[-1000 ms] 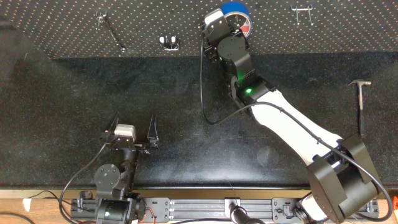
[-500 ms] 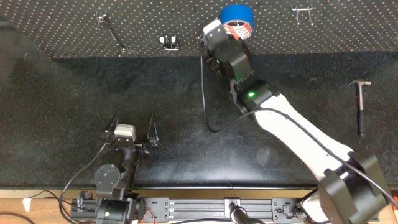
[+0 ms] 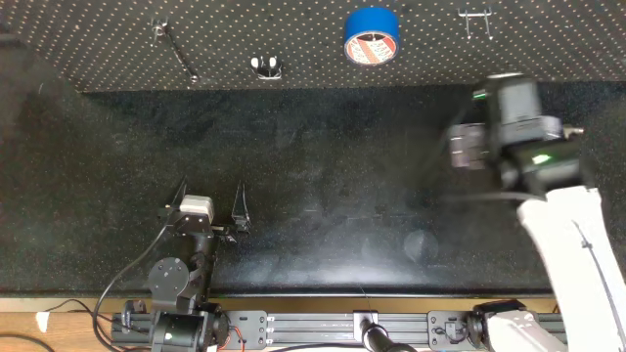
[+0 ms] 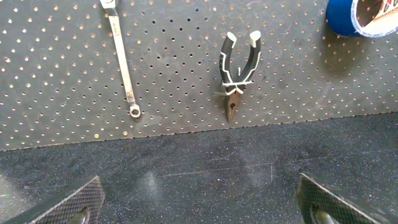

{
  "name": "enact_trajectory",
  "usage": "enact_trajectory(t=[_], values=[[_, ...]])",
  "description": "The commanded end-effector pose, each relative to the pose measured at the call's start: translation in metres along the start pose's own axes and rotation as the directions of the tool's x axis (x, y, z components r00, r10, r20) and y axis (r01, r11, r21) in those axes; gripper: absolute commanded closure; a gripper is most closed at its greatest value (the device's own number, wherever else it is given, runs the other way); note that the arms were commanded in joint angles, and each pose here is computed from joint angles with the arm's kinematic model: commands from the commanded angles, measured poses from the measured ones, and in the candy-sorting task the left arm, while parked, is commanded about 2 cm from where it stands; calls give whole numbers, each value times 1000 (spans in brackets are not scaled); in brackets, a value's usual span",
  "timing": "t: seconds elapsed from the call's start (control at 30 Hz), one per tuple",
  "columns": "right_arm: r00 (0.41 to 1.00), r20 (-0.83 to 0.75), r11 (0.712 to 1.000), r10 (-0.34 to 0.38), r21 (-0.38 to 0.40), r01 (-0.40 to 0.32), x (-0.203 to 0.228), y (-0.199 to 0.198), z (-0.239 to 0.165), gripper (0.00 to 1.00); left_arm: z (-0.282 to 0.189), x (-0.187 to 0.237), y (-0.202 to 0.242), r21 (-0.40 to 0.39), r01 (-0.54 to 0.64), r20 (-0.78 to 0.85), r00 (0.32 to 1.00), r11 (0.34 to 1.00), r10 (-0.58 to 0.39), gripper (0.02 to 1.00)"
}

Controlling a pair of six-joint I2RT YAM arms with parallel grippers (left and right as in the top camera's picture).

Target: Place Tools Onto Pegboard

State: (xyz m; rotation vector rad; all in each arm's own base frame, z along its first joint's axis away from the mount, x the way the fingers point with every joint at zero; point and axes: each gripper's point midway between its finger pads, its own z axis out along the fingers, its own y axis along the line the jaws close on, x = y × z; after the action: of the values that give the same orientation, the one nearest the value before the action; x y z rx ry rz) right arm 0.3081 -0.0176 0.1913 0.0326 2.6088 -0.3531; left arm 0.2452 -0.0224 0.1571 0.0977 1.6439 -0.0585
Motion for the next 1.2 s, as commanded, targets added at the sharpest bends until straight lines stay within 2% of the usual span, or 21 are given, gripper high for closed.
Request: enact_trajectory(t=[0.03,0.17,0.23,0.4,0.57,0.7,0.83,0.9,1.0,1.2], values=[[984,-153,995,94,36,-89,30,-65,32,1,0,2,1,-10,-9,-5,1000,1000,9,20],[965,-252,989,71,-110,-101,54,-85,64,1,0,2,1,-10,-9,-5,1000,1000,9,23],[943,-317,975,98,-157,-155,68,-87,81,1,0,2,1,-10,-9,-5,1000,1000,9,23],[912,-402,970,86,-174,-168,88,-93,105,1,0,2,1,-10,-9,-5,1000,1000,9,20],[895,-444,970,34,-202,-137,108,-107,124,1,0,2,1,-10,-9,-5,1000,1000,9,23],[872,-483,970,81,-162,-179,125,-127,134,9,0,2,1,-10,-9,-5,1000,1000,9,20],[884,-467,974,-23,-211,-87,134,-139,140,12,0,2,1,-10,-9,-5,1000,1000,9,23],[889,-456,974,-44,-218,-63,133,-140,145,12,0,2,1,-10,-9,-5,1000,1000,9,23],[881,-459,964,-118,-266,-10,139,-136,152,12,0,2,1,-10,-9,-5,1000,1000,9,23],[883,-437,957,-171,-287,44,134,-132,168,12,0,2,1,-10,-9,-5,1000,1000,9,20]])
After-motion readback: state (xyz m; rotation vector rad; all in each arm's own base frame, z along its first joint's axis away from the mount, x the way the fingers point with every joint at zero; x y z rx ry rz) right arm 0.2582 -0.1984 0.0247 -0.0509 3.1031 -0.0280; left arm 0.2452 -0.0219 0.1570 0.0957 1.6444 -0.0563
